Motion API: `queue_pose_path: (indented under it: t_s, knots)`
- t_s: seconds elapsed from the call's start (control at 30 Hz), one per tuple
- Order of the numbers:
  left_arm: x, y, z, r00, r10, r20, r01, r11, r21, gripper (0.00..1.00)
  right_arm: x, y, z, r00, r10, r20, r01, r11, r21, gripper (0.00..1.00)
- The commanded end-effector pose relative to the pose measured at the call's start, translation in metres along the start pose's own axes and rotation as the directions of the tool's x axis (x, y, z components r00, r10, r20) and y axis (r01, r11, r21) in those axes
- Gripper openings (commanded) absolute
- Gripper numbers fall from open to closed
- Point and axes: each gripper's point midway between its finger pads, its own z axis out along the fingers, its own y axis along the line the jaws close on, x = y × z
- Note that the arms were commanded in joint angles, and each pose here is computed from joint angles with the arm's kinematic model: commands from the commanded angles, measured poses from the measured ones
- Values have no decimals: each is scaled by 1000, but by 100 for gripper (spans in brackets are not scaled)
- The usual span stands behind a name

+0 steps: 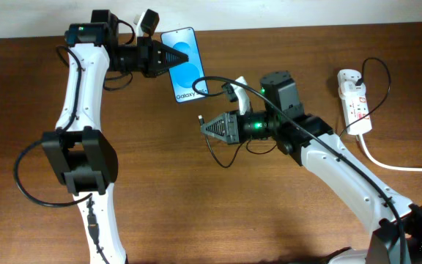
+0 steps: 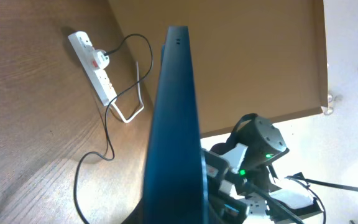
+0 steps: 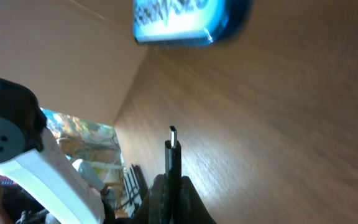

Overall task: Plug charger to phone and switch on socket
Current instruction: 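Lift the USB-C plug with the right gripper toward the phone's bottom port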

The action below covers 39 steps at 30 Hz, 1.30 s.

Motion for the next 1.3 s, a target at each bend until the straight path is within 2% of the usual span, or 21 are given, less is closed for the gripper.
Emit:
queue_pose_path:
  t_s: [0.0,0.2,0.57,0.83,1.27]
  knots:
    - [-3,-16,3,999,41,10,-41,998,56,0,-8,7,-2,999,13,31,-12,1000,-25,4]
    - [-3,-17,5,999,40,5,-40,997,58,0,-12,1,5,998,51,33,-49,998,-39,4]
    - [1,-18,14,999,41,-13,-40,997,64,0,-19,2,5,998,18,58,-15,999,-50,4]
    - [1,-18,14,999,41,-13,-40,997,64,0,-33,-13,-14,992,71,104,-67,997,-40,4]
    - [5,-21,29,997,62,-41,-58,995,80,0,-34,-7,-12,993,72,98,-66,996,-67,4]
